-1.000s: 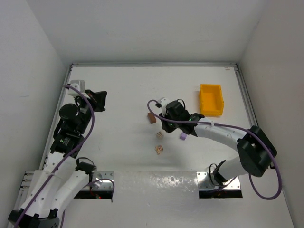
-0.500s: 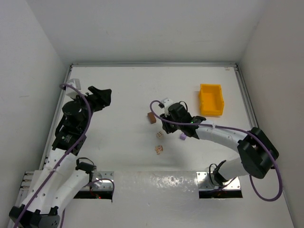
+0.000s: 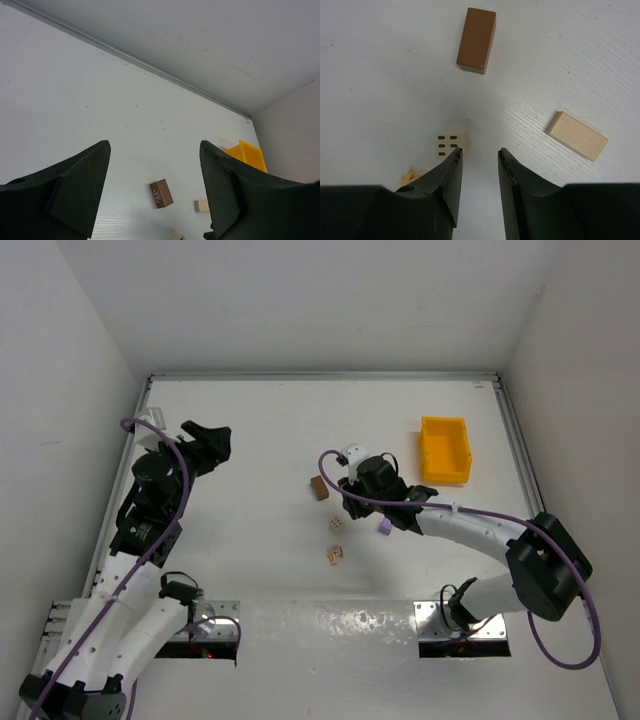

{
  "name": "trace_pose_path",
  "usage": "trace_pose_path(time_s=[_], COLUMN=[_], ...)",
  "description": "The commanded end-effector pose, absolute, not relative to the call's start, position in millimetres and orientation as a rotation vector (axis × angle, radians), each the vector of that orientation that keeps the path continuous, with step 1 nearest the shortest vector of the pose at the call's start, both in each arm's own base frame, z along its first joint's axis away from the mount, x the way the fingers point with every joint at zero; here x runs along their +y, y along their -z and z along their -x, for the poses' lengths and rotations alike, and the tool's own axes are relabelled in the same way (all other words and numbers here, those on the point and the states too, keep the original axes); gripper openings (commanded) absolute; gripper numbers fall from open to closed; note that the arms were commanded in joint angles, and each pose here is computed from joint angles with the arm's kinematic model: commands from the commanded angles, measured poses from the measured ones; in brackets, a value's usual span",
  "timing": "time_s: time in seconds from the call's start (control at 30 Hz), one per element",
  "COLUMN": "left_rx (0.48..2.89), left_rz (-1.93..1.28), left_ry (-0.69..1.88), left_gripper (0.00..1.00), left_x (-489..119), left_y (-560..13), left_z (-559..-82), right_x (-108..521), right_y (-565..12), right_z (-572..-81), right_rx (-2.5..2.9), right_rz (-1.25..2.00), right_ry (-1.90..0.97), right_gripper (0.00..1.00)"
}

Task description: Build the wood block tower

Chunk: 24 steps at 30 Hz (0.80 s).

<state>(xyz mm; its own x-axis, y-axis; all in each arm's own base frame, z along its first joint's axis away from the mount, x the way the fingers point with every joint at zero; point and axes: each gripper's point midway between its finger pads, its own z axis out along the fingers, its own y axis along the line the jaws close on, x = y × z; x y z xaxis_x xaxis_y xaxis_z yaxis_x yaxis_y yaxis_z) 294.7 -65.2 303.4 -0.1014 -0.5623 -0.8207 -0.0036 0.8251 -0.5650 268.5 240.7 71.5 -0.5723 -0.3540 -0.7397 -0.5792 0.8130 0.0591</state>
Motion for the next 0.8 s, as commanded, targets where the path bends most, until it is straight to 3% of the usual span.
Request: trace_pose_path(time_s=[0.0, 0.33, 0.37, 0.47, 0.57, 0.63, 0.67, 0.7, 0.77], left_rx=[1.548, 1.561, 1.562, 1.574, 1.596, 1.61, 1.611, 1.617, 1.622], left_rz=[0.472, 0.49, 0.485, 0.467, 0.441, 0.423, 0.421, 0.419, 0.412], left_ry=[0.494, 0.466, 0.463, 0.471, 0.477, 0.477, 0.475, 0.473, 0.472], left_gripper=[0.69, 0.69, 0.69, 0.69, 0.69, 0.68, 0.68, 0.68, 0.68], left_x=[-57.2, -51.7, -52.0, -55.5, -60.4, -63.1, -62.9, -63.3, -64.2], left_y=[-326.1, -322.0, -321.2, -319.2, -315.2, -311.9, -312.1, -310.3, -309.2], left_z=[-292.1, -292.9, -293.1, -294.6, -298.2, -300.4, -300.7, -301.8, -302.6], right_x=[252.3, 252.7, 252.9, 257.7, 259.3, 259.7, 260.1, 261.6, 263.4], right_y=[-81.4, -80.5, -80.1, -82.5, -82.6, -75.3, -71.9, -66.8, -61.2], right_z=[-273.7, -265.4, -265.6, -261.6, -256.2, -251.2, -249.7, -248.2, -246.5], right_rx=[2.182, 2.184, 2.182, 2.175, 2.166, 2.184, 2.195, 2.207, 2.213], right_rz=[0.702, 0.757, 0.756, 0.787, 0.81, 0.842, 0.852, 0.865, 0.878], right_ry=[-0.433, -0.458, -0.458, -0.497, -0.521, -0.524, -0.522, -0.522, -0.514], right_gripper=[0.34, 0.41, 0.26, 0.0, 0.0, 0.1, 0.2, 0.4, 0.51])
